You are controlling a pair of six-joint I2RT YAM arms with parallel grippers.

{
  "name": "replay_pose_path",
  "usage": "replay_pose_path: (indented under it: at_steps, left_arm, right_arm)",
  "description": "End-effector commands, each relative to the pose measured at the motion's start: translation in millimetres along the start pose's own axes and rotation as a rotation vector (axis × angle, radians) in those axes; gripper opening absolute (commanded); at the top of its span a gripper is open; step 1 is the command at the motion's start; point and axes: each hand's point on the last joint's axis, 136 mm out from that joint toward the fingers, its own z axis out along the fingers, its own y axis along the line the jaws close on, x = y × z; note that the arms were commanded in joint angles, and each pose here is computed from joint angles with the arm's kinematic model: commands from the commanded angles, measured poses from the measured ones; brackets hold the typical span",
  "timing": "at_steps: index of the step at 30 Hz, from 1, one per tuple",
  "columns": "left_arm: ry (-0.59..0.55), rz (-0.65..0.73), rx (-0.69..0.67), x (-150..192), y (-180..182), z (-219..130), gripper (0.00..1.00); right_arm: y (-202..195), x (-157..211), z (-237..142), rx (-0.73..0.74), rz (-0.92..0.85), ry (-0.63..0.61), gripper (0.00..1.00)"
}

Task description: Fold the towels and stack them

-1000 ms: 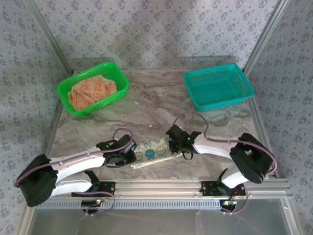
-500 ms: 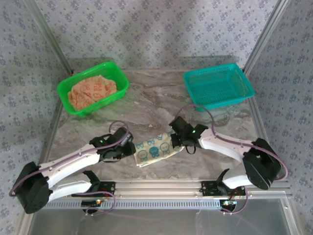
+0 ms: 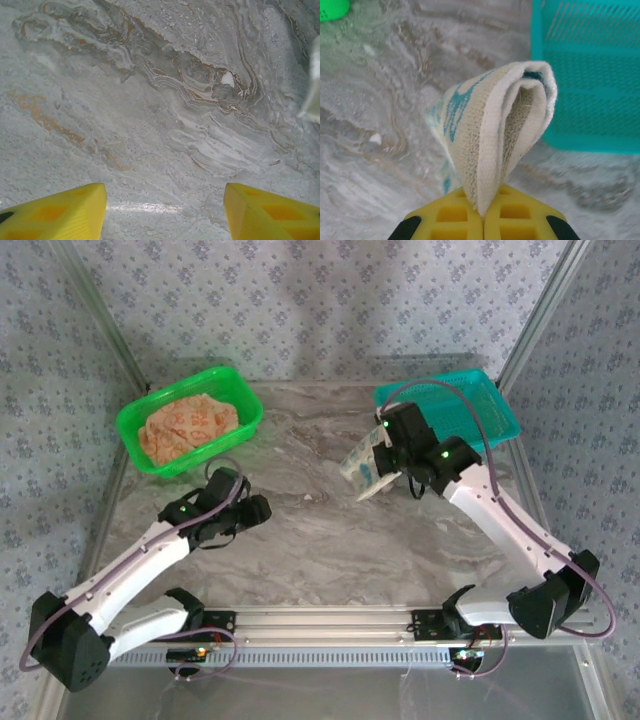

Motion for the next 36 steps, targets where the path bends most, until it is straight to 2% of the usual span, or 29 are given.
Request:
replay_pose_path:
  at_steps: [1, 2, 4, 6, 11, 25, 32, 36]
  left_arm:
    - [0.019, 0.065, 0.020, -6.4, -10.0, -6.9, 0.72]
    - [0.016, 0.070, 0.020, -9.0, -11.4, -7.9, 0.77]
    - [0.013, 0.082, 0.028, -12.8, -14.0, -9.0, 0.78]
    - [0.016, 0.086, 0.022, -15.1, -13.6, -9.2, 0.88]
    - [0.025, 0.096, 0.009, -20.4, -13.5, -13.7, 0.99]
    - [0.029, 0.089, 0.008, -22.1, -13.7, -16.3, 1.00]
    - [0.033, 0.092, 0.007, -23.4, -15.2, -15.8, 1.00]
    - [0.043, 0.094, 0.002, -21.4, -14.3, -14.4, 1.00]
  right_arm:
    - [-19.1, -21.6, -13.6, 0.071, -0.160, -0.019, 0.00]
    - [-24.0, -30.9, -16.3, 0.084, -0.175, -0.039, 0.00]
    - [-32.2, -47.7, -20.2, 0.108, -0.205, -0.076, 0.00]
    - [-39.2, -62.8, -22.7, 0.127, -0.231, -0.104, 0.00]
    - [-59.9, -91.1, -22.1, 0.176, -0.247, -0.133, 0.00]
    - [-136.2, -120.9, -16.8, 0.313, -0.187, -0.145, 0.00]
    - [-170.8, -126.8, -0.3, 0.380, -0.179, -0.135, 0.00]
    - [-171.7, -123.9, 16.9, 0.351, -0.148, -0.116, 0.00]
